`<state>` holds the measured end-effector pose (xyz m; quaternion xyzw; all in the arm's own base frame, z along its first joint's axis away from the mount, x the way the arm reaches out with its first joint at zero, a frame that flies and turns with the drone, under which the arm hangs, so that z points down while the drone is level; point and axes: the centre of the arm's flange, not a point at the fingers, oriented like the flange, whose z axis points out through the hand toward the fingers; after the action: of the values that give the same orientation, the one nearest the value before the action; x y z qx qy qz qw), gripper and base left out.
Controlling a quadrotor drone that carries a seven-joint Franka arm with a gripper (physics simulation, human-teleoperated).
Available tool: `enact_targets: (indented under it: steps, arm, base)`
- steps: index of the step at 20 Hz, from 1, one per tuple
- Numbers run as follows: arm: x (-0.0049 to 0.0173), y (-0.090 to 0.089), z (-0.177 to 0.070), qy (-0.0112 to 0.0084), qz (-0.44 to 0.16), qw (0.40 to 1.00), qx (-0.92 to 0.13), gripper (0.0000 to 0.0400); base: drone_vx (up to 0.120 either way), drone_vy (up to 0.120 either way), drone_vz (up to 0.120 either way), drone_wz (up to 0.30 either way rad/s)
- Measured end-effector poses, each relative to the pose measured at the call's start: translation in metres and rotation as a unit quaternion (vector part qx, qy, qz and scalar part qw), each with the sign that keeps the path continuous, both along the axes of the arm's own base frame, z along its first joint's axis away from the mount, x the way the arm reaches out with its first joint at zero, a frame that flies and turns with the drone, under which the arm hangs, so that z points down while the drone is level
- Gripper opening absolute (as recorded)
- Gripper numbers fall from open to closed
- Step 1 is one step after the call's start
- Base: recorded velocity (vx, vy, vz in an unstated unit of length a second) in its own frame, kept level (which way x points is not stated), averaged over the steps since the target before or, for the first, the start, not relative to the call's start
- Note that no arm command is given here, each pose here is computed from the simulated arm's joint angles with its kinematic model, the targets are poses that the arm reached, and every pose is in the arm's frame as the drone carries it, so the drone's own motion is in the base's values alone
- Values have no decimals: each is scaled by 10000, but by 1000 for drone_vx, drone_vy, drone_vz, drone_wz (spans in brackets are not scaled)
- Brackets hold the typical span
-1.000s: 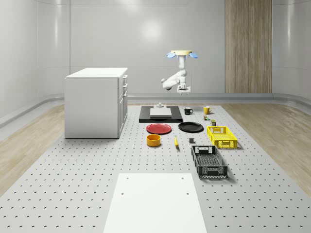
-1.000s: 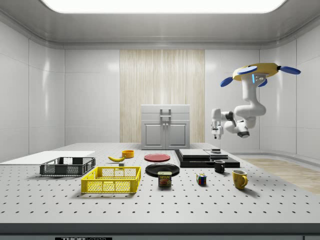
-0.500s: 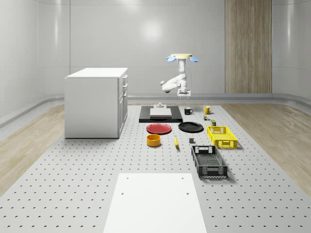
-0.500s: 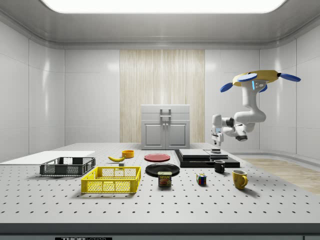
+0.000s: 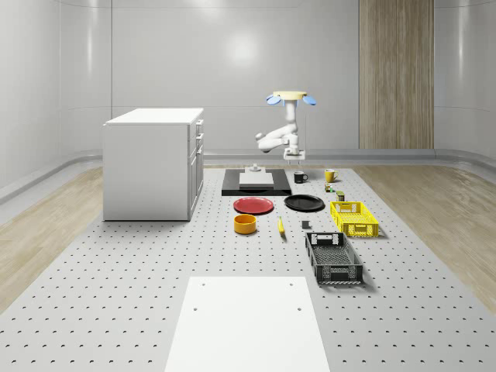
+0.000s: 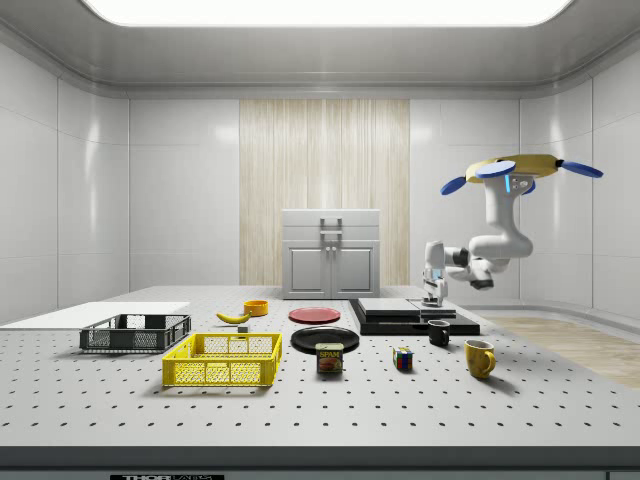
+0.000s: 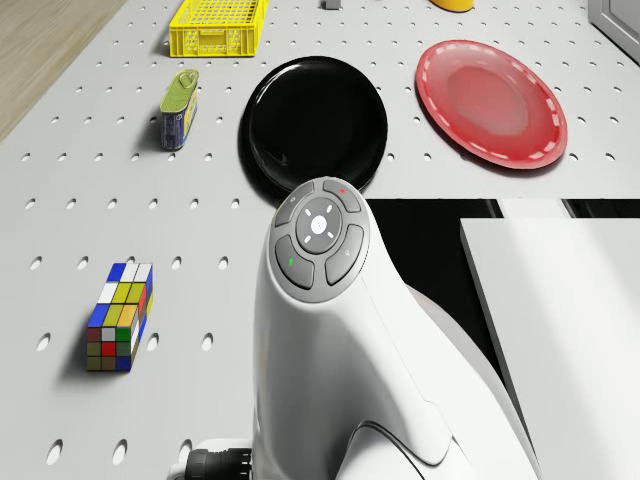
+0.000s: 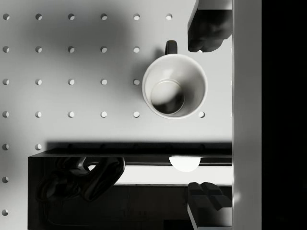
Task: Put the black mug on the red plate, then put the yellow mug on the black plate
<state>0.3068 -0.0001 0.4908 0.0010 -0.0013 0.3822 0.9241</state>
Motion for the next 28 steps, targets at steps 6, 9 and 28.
enact_targets:
  steps: [6,9,28]
  arm:
    - [0,-1,0,0,0,10000,-5,400]
    - [0,-1,0,0,1,10000,-6,400]
    - [0,0,403,0,3,10000,-8,356]
  base:
    - [0,0,-120,0]
    - [0,0,-67,0]
    - [0,0,0,0]
